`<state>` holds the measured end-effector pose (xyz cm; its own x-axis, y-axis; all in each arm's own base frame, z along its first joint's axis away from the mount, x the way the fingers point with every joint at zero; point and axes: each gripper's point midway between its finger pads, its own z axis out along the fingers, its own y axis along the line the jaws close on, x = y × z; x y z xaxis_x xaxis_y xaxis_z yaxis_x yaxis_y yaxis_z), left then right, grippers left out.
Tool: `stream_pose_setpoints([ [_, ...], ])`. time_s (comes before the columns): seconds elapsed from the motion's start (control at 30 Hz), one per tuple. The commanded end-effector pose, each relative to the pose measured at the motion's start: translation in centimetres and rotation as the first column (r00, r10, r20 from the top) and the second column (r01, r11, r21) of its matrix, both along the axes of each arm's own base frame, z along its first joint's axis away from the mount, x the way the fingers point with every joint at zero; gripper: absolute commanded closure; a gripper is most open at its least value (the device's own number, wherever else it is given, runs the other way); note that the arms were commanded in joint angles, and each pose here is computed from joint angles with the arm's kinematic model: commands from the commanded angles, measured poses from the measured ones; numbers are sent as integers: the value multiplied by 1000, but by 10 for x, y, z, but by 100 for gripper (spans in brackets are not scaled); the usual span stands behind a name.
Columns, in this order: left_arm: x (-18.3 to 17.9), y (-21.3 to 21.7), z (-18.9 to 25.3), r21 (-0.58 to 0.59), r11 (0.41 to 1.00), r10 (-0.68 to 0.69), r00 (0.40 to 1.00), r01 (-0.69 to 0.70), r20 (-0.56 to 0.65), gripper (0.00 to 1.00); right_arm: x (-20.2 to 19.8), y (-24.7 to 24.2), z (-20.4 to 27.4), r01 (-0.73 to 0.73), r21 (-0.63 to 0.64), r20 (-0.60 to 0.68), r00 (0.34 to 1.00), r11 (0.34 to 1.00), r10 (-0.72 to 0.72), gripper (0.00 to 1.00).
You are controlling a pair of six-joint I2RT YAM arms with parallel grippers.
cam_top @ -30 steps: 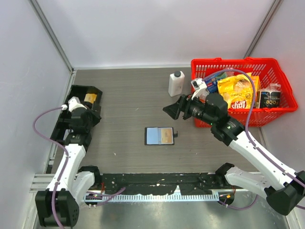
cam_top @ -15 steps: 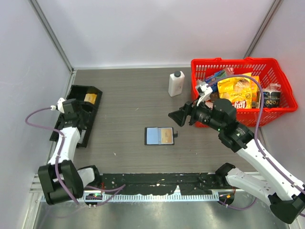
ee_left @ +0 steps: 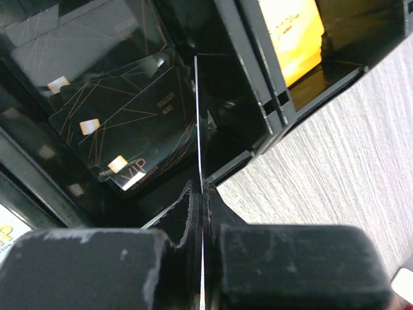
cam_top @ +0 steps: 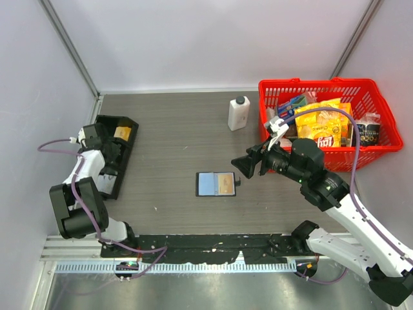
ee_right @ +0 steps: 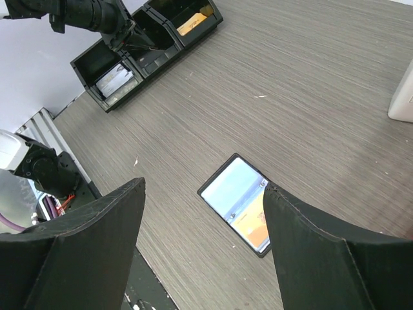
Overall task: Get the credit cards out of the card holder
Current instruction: Place the credit card in the storage box, then remove the credit card from the card holder.
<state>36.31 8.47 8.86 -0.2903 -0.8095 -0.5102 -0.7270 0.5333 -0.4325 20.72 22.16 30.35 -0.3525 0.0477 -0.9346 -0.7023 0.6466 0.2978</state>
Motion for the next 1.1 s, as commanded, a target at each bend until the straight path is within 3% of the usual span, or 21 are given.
stream_pose_setpoints([
  [0.0,1,4,14,-4,1000,10,1000,-10,-13,95,2,-3,8,17,-9,52,999,1000,-16,22],
  [0.07,-5,9,18,28,1000,12,999,-11,-37,85,3,-2,8,15,-11,50,999,1000,-15,22],
  [0.13,-9,14,22,67,998,10,998,-6,-58,68,3,-1,8,14,-10,46,999,1000,-14,22],
  [0.27,-17,21,38,131,991,1,997,9,-74,49,6,0,5,18,-19,29,999,1000,-17,22],
  [0.5,-31,9,73,189,978,-89,996,91,-21,29,11,3,1,36,-24,-28,999,999,-37,22],
  [0.67,-29,-60,100,258,919,-309,951,297,9,24,15,8,-10,43,-32,-90,995,999,-46,22],
  [0.83,-36,-169,106,288,791,-567,824,541,11,21,22,6,-24,92,-63,-137,986,994,-100,23],
  [1.07,-65,-318,91,290,526,-831,556,800,-27,23,26,4,-47,141,-98,-192,969,985,-158,34],
])
